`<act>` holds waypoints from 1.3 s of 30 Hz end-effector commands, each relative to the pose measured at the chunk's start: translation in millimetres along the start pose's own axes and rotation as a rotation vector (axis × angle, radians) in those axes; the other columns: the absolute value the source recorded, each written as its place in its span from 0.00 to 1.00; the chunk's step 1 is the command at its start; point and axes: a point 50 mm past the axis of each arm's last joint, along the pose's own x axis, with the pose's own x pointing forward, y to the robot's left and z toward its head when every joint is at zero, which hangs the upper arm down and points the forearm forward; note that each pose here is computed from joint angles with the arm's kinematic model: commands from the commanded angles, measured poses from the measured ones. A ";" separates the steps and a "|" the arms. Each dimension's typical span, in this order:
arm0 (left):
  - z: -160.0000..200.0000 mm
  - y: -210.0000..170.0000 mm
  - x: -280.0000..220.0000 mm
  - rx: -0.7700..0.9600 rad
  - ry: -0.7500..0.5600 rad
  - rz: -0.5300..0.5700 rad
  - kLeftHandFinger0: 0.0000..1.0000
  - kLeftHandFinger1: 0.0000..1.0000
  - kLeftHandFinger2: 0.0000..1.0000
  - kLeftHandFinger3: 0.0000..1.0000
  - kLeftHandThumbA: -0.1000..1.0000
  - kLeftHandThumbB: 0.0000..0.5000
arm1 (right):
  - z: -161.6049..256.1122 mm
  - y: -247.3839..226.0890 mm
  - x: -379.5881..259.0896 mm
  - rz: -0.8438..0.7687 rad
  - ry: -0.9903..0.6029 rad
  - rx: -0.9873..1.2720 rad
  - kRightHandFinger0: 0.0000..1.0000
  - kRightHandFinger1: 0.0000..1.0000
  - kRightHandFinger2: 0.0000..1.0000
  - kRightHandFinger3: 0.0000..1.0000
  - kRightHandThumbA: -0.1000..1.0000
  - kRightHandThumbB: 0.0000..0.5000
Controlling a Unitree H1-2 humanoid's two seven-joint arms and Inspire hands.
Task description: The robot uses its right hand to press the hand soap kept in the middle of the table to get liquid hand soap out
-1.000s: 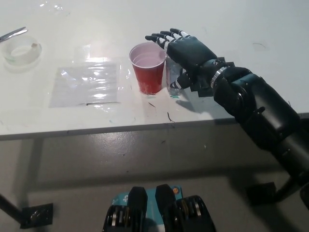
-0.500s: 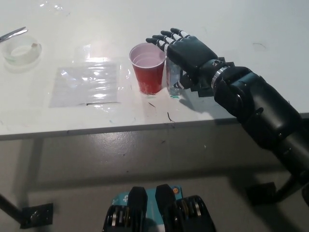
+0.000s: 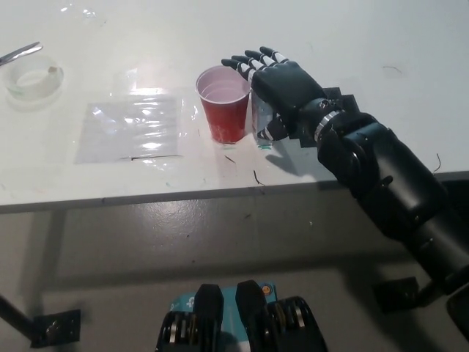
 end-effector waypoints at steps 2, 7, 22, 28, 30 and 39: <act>22.5 -3.9 14.2 0.009 -0.076 -0.030 0.34 0.48 0.61 0.80 1.00 0.21 | -4.1 48.2 -9.0 0.123 0.048 0.094 1.00 1.00 1.00 1.00 1.00 0.78; 21.9 -4.5 16.3 0.010 -0.080 -0.037 0.35 0.48 0.60 0.80 1.00 0.20 | -2.3 62.6 -7.7 0.124 0.055 0.093 1.00 1.00 1.00 1.00 1.00 0.75; 24.7 -10.0 17.5 -0.009 -0.101 -0.046 0.34 0.47 0.63 0.83 1.00 0.20 | -16.6 67.7 -7.0 0.168 0.127 -0.055 1.00 1.00 1.00 1.00 1.00 0.73; 29.4 -12.1 19.2 -0.003 -0.107 -0.037 0.32 0.46 0.64 0.83 1.00 0.22 | -25.0 51.2 -4.2 0.188 0.151 -0.128 1.00 1.00 1.00 1.00 1.00 0.81; 30.1 -12.8 19.6 -0.001 -0.115 -0.044 0.33 0.46 0.65 0.85 1.00 0.20 | -24.0 54.1 -5.9 0.198 0.155 -0.102 1.00 1.00 1.00 1.00 1.00 0.84; 31.7 -13.4 21.5 -0.018 -0.122 -0.057 0.33 0.47 0.67 0.87 1.00 0.21 | -17.4 65.5 -6.9 0.189 0.155 -0.042 1.00 1.00 1.00 1.00 1.00 0.74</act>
